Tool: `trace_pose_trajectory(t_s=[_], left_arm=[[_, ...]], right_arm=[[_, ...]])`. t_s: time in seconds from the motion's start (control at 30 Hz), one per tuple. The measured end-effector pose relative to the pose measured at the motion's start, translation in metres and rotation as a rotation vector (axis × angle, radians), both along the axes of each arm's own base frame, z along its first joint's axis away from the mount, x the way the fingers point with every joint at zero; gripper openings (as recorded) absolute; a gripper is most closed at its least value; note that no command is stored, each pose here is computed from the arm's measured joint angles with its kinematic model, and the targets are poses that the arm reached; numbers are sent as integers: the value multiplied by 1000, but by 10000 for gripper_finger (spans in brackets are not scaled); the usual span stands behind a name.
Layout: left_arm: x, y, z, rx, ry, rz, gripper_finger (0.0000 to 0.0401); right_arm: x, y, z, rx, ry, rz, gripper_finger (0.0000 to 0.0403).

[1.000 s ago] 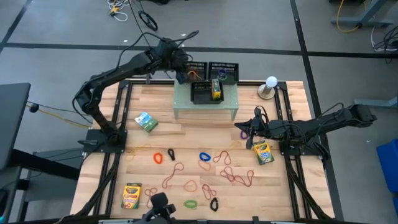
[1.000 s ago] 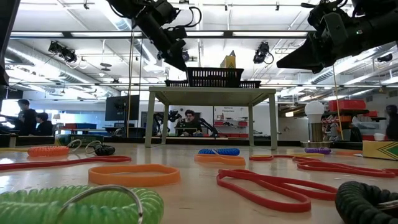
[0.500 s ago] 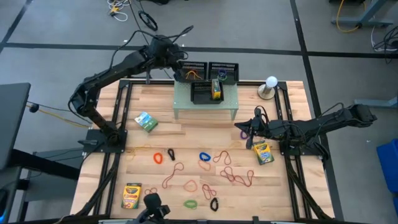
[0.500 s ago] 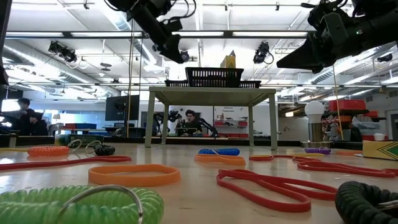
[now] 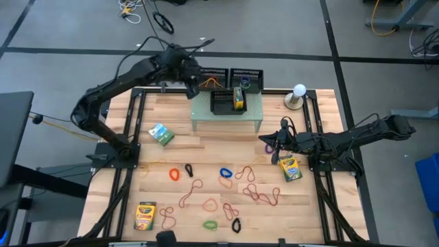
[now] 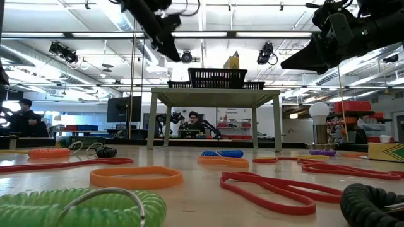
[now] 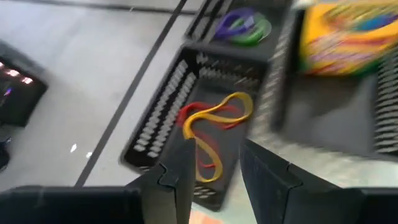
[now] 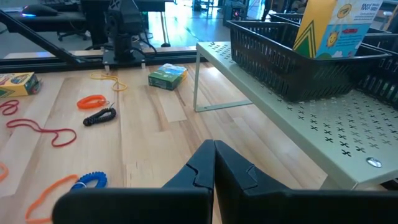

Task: Pick & Place Office Desk Supplies
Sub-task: Put the blue spiral keychain the top right black bin

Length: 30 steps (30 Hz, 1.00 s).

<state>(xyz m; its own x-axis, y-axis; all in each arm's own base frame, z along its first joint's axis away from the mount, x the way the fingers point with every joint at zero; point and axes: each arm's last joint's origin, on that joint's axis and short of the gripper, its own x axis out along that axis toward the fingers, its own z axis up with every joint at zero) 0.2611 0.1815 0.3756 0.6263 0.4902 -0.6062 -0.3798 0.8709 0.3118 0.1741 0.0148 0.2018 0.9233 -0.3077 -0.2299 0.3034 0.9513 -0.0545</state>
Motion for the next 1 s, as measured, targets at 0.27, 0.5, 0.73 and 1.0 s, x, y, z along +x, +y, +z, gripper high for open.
trace_pose_trajectory(t_s=[0.27,0.5,0.73,1.0], left_arm=[[-24,-61,-20,-21,-248,-129,67],[-45,-127,-79,-50,-512,-314,39],[-61,-168,-127,-82,-674,-394,38],[-70,-182,-152,-84,-703,-407,38]], right_arm=[[0,0,0,0,0,0,7],[0,0,0,0,0,0,7],[0,0,0,0,0,0,7],[0,-1,0,0,-4,-4,7]])
